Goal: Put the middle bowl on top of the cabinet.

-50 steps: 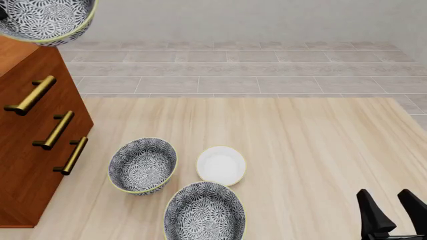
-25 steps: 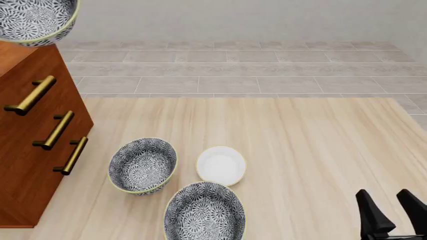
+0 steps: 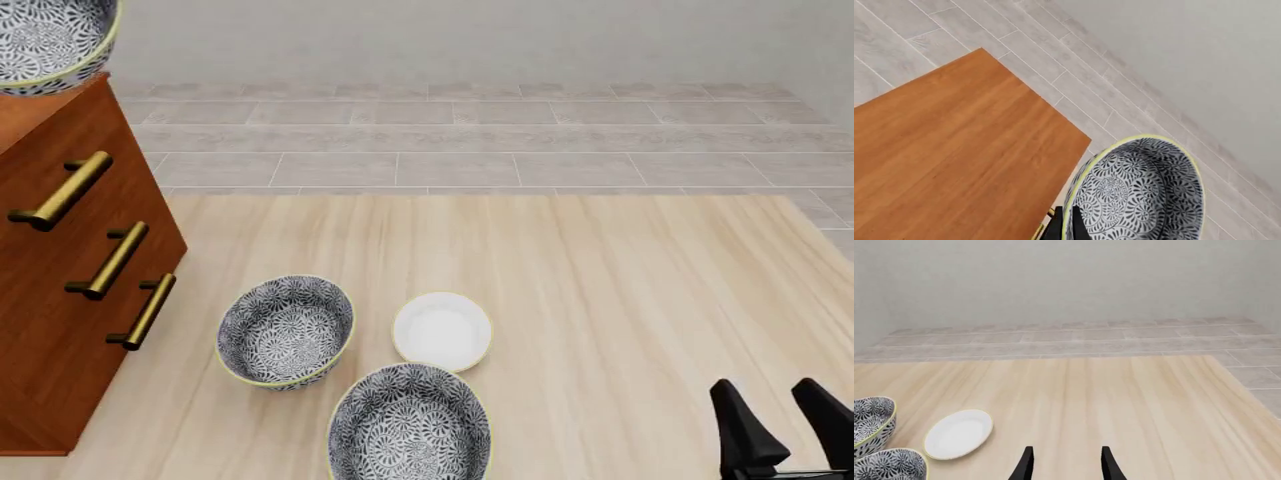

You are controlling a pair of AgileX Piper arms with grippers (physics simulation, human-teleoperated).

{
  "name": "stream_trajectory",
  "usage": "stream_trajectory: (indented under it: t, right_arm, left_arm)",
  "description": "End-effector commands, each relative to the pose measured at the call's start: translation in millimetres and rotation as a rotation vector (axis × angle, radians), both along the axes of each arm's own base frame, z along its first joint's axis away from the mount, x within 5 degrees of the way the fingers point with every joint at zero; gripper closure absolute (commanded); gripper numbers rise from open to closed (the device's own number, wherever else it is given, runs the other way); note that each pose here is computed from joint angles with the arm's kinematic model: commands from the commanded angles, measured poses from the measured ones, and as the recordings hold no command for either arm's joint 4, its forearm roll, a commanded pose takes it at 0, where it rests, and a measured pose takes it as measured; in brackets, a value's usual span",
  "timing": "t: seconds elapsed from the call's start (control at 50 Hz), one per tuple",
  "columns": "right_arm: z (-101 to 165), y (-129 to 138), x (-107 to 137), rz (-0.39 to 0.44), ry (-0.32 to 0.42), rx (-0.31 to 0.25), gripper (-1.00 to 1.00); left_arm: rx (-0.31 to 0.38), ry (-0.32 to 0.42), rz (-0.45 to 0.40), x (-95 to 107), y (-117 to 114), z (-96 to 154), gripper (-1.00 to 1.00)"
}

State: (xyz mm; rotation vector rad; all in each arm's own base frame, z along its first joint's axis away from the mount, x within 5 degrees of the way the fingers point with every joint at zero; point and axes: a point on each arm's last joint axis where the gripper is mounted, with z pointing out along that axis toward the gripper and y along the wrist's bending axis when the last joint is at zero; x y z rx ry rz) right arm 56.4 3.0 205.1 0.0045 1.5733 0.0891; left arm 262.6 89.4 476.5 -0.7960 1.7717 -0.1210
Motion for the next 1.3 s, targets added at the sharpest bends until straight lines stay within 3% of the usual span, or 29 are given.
stream_trajectory:
  t: [0.02, 1.3]
  right_arm:
    - [0, 0, 0, 0.001, -0.001, -0.001, -1.0]
    - [0, 0, 0, 0.003, 0.003, 0.002, -1.0]
  left_arm:
    - [-0.01, -0.006, 0.033, -3, 8, 4, 1.0]
    - [-0.092, 0.032, 0.18, 1, 48, -27, 1.0]
